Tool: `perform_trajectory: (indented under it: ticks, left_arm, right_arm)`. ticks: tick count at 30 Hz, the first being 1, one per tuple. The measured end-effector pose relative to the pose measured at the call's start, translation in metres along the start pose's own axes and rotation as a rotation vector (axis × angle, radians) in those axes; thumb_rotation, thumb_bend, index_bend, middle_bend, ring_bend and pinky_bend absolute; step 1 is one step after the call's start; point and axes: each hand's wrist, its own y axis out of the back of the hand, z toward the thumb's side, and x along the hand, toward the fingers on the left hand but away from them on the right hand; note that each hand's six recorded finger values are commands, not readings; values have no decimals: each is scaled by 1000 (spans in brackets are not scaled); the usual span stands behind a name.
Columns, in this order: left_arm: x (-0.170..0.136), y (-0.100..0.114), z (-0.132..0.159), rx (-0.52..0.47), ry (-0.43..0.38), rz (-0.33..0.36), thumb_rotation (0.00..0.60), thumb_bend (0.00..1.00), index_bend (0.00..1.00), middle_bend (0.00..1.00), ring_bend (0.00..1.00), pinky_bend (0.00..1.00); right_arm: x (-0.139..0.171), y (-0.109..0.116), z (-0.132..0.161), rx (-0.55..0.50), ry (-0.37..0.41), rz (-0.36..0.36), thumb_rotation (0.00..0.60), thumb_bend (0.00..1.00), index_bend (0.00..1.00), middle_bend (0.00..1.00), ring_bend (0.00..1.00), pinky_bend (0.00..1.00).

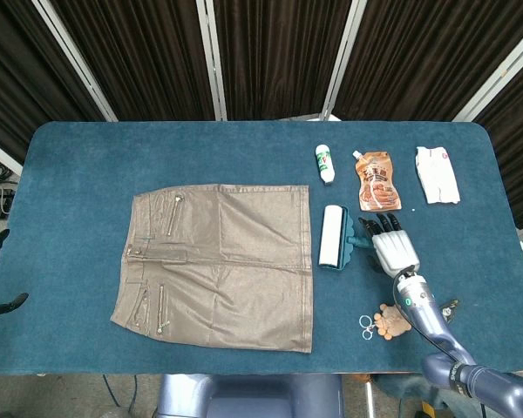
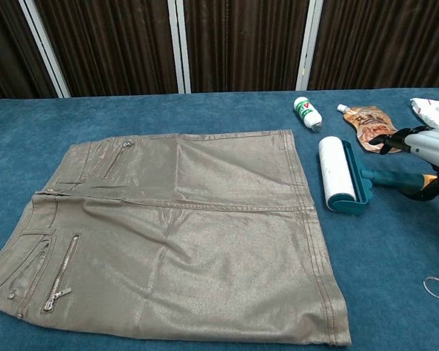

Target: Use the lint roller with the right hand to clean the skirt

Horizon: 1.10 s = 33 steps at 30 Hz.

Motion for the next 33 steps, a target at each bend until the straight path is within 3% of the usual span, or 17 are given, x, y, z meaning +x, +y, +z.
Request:
perform_trajectory:
  ticks: [8, 11, 15, 18, 21, 33]
  left_arm:
    - [2, -2, -1, 7, 8, -2, 600, 0, 0, 0, 0, 0]
    - [3, -4, -2, 9, 13, -8, 600, 0, 0, 0, 0, 0]
    - [5, -5, -2, 14, 16, -10, 600, 0, 0, 0, 0, 0]
    - [5, -6, -2, 14, 18, -12, 600, 0, 0, 0, 0, 0]
    - [6, -7, -2, 14, 21, -16, 600, 0, 0, 0, 0, 0]
    - [6, -4, -1, -4, 10, -16, 600, 0, 0, 0, 0, 0]
  right_arm:
    - [-9, -12, -3, 52, -15, 31, 600, 345, 101, 154, 4, 12]
    - [-11, -17, -5, 61, -20, 44, 600, 354, 143, 176, 41, 77]
    - [-15, -21, -7, 59, -27, 45, 600, 449, 249, 318, 194, 238]
    - [-18, -21, -6, 61, -21, 27, 600, 565, 324, 411, 301, 337]
    - [-19, -17, -5, 59, -10, -4, 600, 652, 364, 448, 331, 362]
    - [-19, 16, 14, 61, 99, -125, 600, 709, 393, 476, 347, 381]
